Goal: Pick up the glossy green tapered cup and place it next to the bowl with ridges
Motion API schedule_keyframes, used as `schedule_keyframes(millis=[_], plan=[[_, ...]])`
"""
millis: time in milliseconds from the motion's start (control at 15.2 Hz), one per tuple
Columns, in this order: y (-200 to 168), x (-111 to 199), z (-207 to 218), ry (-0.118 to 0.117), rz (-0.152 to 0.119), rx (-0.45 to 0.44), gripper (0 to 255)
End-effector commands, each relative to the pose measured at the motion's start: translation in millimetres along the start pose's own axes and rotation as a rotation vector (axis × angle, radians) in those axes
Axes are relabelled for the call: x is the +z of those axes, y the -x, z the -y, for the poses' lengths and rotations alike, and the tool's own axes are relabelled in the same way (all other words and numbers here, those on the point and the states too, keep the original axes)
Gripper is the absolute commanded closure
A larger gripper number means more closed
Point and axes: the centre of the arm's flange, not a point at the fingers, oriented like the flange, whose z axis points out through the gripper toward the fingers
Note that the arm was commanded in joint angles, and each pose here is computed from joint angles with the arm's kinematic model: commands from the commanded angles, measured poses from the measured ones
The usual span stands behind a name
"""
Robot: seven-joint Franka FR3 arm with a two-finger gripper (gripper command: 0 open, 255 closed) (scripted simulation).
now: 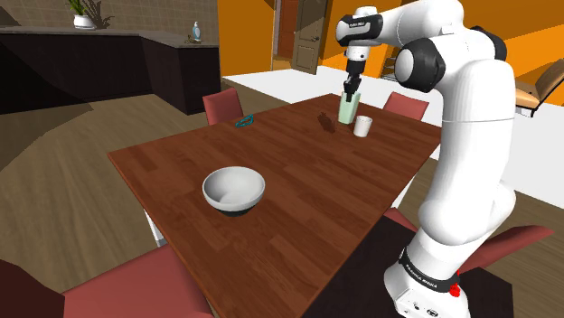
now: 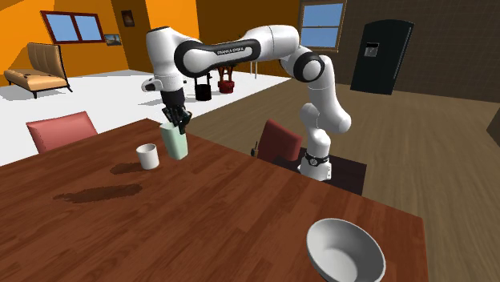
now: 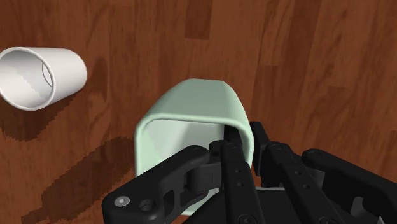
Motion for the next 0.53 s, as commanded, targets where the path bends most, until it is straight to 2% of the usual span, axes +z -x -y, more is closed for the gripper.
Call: schedule_keyframes(millis=[0, 462], plan=[[0, -11, 0, 0.000, 0.000, 0.000, 255], [2, -48, -1, 0.000, 0.000, 0.000, 255]])
